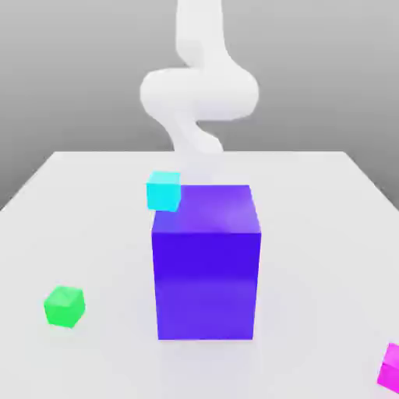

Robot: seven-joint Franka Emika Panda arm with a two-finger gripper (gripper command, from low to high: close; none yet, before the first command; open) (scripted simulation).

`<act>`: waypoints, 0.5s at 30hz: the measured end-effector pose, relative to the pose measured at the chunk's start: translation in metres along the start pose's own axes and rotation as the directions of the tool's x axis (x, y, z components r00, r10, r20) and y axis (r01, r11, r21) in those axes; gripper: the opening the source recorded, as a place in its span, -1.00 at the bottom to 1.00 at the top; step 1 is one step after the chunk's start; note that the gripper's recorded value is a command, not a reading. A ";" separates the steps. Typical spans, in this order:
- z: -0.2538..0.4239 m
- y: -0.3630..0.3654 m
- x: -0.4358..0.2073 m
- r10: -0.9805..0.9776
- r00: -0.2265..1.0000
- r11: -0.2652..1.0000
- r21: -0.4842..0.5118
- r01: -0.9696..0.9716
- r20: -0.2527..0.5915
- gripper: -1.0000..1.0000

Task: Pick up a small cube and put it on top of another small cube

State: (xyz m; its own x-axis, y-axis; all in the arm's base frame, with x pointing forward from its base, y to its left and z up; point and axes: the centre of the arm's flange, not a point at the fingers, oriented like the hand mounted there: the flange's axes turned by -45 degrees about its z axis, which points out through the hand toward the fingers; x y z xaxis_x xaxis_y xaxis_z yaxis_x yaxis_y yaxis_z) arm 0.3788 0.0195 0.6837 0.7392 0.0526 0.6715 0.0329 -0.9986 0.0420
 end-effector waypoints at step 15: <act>0.242 -0.140 -0.046 -0.423 0.850 0.906 0.141 0.399 0.314 0.00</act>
State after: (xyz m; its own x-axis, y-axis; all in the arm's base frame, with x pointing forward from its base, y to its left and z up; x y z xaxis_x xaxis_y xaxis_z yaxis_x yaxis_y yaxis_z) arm 0.5029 0.1547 0.4674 0.8255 0.4646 0.3204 0.4199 -0.8849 0.2015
